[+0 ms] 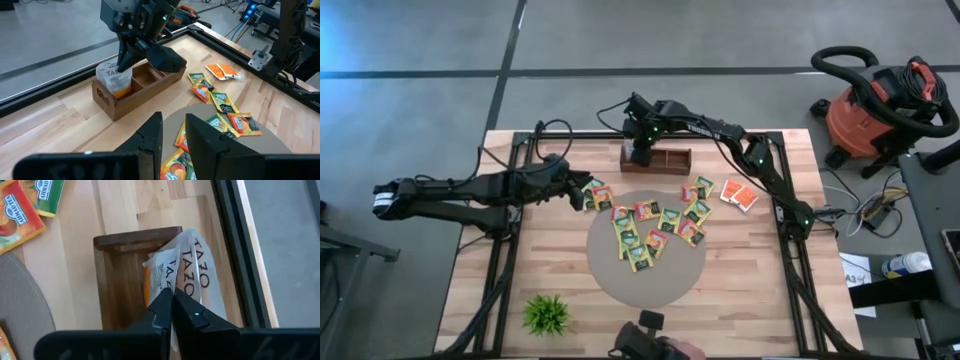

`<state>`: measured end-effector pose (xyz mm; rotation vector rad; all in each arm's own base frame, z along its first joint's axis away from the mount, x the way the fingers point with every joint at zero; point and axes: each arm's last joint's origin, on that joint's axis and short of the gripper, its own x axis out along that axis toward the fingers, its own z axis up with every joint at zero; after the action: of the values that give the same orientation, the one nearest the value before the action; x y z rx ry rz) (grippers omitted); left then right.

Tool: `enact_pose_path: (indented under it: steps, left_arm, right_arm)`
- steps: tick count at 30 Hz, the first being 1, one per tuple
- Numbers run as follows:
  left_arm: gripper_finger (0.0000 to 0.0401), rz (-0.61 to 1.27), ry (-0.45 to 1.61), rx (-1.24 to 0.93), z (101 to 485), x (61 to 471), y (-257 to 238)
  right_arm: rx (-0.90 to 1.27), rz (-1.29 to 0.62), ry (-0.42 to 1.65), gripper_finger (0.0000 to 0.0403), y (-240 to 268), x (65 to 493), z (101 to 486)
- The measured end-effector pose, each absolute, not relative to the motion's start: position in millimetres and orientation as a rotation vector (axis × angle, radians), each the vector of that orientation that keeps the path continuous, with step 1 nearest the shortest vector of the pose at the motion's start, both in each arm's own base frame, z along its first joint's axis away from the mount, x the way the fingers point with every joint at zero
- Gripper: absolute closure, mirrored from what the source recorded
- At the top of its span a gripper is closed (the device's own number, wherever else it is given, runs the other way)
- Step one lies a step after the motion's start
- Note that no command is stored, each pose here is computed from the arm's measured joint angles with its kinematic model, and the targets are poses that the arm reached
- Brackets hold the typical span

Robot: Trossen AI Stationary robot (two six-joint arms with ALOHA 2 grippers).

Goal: Pick & Place Tea
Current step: Put the white tea bag into the left section of the wooden organizer

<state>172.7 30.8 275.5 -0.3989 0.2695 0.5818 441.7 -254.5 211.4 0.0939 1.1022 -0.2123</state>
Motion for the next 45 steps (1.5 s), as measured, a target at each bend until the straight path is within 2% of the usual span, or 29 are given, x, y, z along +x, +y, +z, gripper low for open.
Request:
enact_pose_path:
  steps: [12,16,22,30,35,45]
  left_arm:
    - [0.0323,0.584,0.288,-0.392,273.9,172.1,30.7]
    - [0.0323,0.585,0.294,-0.391,273.3,171.8,30.7]
    - [0.0323,0.584,0.299,-0.385,273.1,171.7,30.7]
    - [0.0323,0.572,0.319,-0.319,273.0,171.7,30.7]
    - [0.0323,0.562,0.334,-0.267,273.0,171.7,30.7]
    - [0.0323,0.539,0.369,-0.140,273.0,171.7,30.8]
  right_arm:
    - [0.081,-0.220,1.076,0.0290,-249.9,435.0,235.5]
    - [0.092,-0.219,1.111,0.0271,-243.4,424.9,251.3]
    - [0.158,-0.214,1.190,0.0276,-234.2,408.7,256.7]
    - [0.275,-0.292,1.084,0.0298,-211.2,372.7,269.3]
    - [0.372,-0.414,0.984,0.0304,-183.8,324.2,273.6]
    - [0.622,-0.726,1.088,0.0296,-120.3,250.6,241.4]
